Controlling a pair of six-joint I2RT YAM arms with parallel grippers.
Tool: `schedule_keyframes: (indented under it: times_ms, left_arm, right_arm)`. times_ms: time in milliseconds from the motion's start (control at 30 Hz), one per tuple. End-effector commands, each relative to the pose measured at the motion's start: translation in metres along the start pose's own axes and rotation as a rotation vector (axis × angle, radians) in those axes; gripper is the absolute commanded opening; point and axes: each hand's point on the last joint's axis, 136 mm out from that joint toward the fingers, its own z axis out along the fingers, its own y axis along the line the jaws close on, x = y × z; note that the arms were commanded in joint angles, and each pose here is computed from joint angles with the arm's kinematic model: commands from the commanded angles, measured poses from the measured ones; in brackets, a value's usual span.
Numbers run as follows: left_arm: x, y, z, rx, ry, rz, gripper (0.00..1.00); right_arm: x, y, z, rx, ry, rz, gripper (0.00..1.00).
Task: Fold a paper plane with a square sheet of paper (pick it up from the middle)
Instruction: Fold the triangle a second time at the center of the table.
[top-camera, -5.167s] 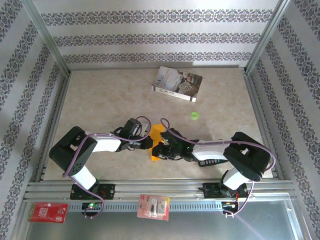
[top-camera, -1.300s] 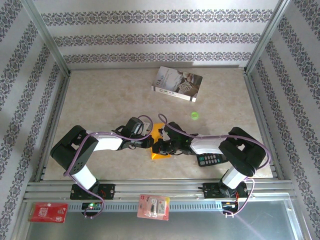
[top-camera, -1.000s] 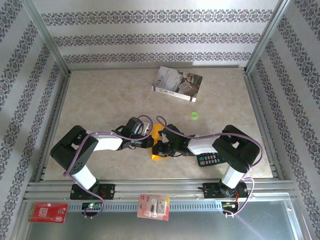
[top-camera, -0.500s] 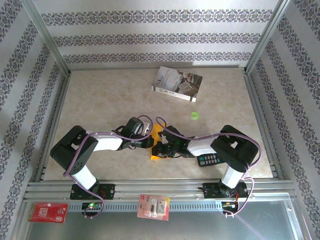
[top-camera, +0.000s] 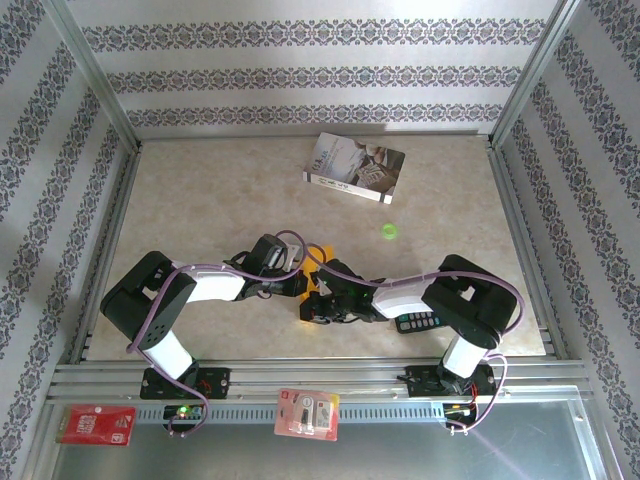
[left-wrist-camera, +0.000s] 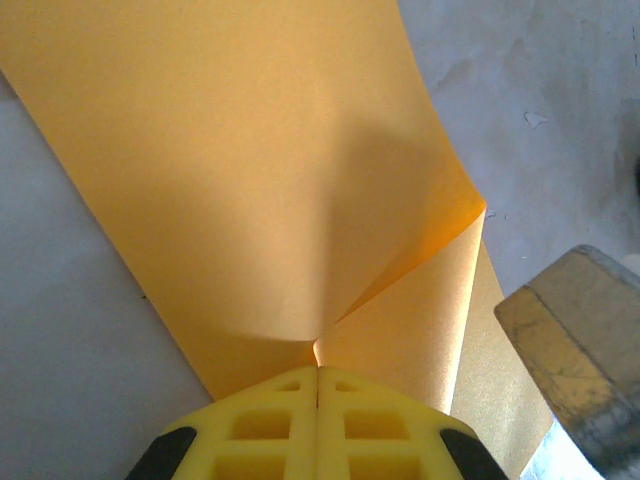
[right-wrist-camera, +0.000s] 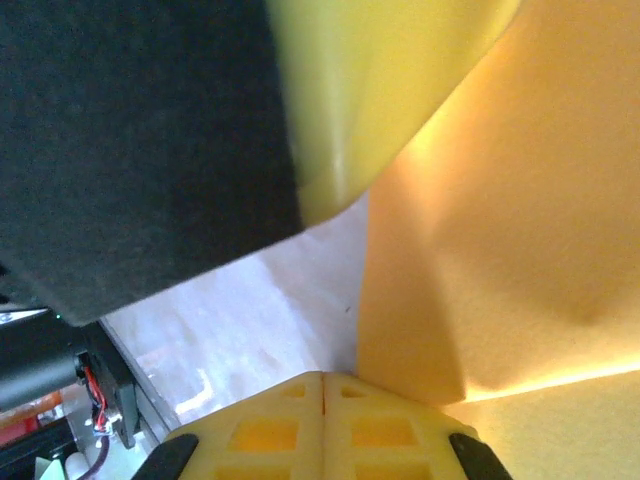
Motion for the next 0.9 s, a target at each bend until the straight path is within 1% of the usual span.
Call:
schedule_keyframes:
  times_ms: [0, 133, 300, 400, 633, 867]
  left_arm:
    - [0.054, 0.057, 0.001, -0.225, 0.152, -0.067, 0.0]
    - [0.054, 0.056, 0.002, -0.22, 0.151, -0.067, 0.0]
    - [0.054, 0.055, 0.002, -0.216, 0.154, -0.069, 0.0]
    - [0.055, 0.055, 0.001, -0.215, 0.154, -0.07, 0.0]
    - [0.053, 0.054, 0.001, -0.213, 0.153, -0.069, 0.0]
    - [0.045, 0.049, -0.001, -0.205, 0.137, -0.061, 0.0]
  right_arm:
    - [0.0, 0.007, -0.009, -0.023, 0.01, 0.016, 0.05]
    - [-0.027, 0.016, -0.032, -0.077, -0.069, 0.016, 0.06]
    - [-0.05, -0.006, -0.037, -0.056, -0.099, 0.05, 0.06]
    - [-0.06, -0.012, -0.036, -0.054, -0.101, 0.05, 0.06]
    - [-0.065, -0.031, -0.029, -0.021, -0.089, 0.063, 0.05]
    - [-0.057, -0.05, -0.024, 0.029, -0.069, 0.089, 0.05]
